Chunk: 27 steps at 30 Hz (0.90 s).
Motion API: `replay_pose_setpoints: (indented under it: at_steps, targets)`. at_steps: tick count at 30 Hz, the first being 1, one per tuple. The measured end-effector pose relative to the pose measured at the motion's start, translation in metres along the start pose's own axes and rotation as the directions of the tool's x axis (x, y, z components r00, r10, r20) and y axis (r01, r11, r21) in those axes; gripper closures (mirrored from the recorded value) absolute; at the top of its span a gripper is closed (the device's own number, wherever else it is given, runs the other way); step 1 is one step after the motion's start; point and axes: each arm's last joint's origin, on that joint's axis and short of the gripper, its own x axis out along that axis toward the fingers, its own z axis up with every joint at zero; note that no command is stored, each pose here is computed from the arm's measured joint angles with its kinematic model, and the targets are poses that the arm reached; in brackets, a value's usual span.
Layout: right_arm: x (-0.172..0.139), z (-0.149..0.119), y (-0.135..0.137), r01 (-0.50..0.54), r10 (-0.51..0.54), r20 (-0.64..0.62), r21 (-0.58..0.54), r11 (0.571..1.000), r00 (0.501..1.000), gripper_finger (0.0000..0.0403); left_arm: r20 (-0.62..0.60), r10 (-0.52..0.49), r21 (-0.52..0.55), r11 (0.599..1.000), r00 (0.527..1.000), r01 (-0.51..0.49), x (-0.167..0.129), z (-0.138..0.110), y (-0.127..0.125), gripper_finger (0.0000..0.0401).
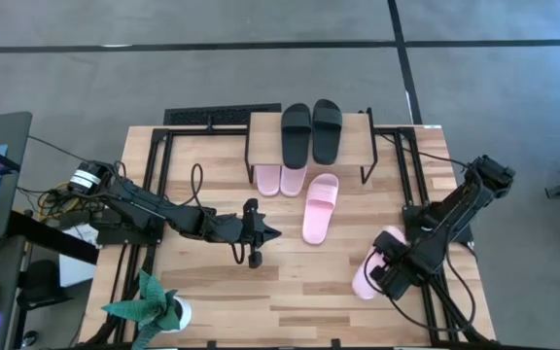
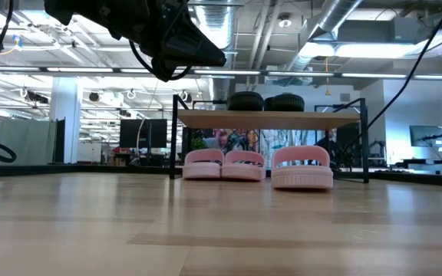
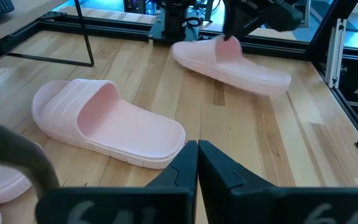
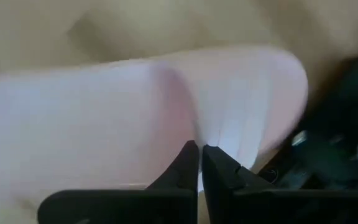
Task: Pick and place slides into the shelf
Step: Put the pink slipper under the shelf
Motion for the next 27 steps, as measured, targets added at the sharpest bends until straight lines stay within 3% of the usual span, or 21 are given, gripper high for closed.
replay_pose_setpoints:
  at_steps: [11, 19, 27]
  targets:
    - [-0.016, 0.031, -0.003, 0.075, -0.05, 0.179, -0.134, 0.988, 0.983, 0.0403, 0.0, 0.002, 0.0, 1.0, 1.0, -0.002, 0.0, 0.0, 0.0, 0.0401]
    - [-0.013, 0.066, -0.01, 0.202, -0.12, 0.327, -0.229, 0.952, 0.938, 0.0403, 0.003, 0.017, 0.0, 1.0, 1.0, -0.017, 0.0, 0.0, 0.001, 0.0401]
    - [0.005, 0.104, -0.015, 0.217, -0.113, 0.345, -0.281, 0.935, 0.932, 0.0403, 0.005, 0.034, 0.005, 0.999, 0.999, -0.034, 0.0, 0.0, 0.001, 0.0401]
